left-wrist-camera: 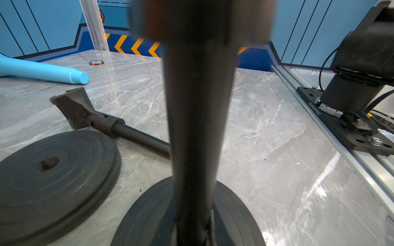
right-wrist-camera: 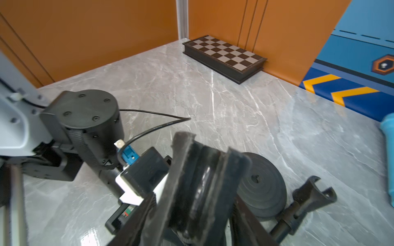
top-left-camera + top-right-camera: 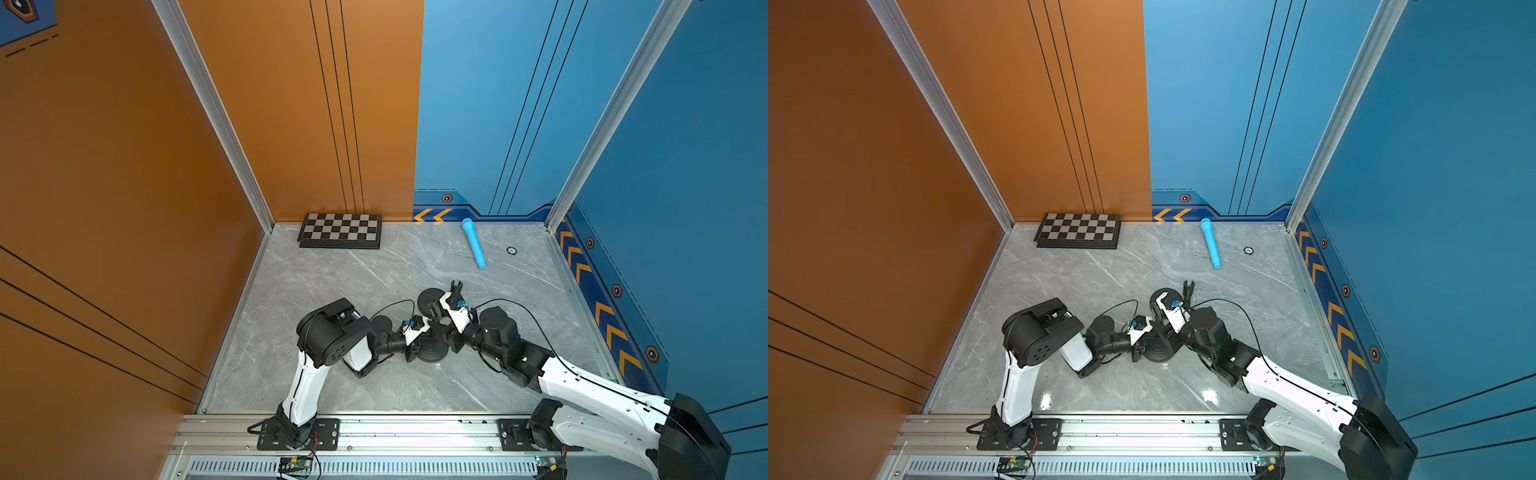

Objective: Assemble a microphone stand
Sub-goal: Screw the microphone stand pole into the microphone stand base.

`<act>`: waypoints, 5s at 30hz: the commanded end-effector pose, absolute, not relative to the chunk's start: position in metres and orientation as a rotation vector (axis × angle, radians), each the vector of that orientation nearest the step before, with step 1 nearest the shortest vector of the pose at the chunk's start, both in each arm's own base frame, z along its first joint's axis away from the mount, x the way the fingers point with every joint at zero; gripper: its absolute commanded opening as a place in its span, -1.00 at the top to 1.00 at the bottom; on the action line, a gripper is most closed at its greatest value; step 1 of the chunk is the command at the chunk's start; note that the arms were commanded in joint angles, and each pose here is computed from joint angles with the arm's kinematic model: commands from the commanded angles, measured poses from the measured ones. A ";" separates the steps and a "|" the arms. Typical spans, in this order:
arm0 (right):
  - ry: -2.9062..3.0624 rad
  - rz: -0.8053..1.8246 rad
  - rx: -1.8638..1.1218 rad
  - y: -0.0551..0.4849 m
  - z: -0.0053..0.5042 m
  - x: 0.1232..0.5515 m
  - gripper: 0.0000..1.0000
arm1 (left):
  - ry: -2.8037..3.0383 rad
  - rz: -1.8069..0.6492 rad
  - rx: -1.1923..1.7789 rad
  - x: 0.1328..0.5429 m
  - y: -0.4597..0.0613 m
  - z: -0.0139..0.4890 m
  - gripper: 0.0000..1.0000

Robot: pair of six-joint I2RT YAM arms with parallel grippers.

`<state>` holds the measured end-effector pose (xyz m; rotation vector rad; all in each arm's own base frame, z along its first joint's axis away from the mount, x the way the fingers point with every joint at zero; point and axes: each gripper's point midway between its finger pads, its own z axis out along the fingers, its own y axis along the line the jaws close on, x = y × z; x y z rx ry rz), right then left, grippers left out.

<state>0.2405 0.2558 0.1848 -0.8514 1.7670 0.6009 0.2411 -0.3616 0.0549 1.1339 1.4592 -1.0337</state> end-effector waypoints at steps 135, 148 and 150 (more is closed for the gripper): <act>1.966 0.370 -0.286 0.246 0.148 0.243 1.00 | 1.495 -1.010 0.988 0.263 -0.364 0.088 0.70; 1.811 0.729 -1.019 0.268 0.187 0.205 0.19 | 1.479 -1.058 1.119 0.241 -0.361 0.066 1.00; 1.786 0.755 -1.063 0.262 0.189 0.206 0.15 | 1.478 -1.062 1.127 0.239 -0.361 0.064 1.00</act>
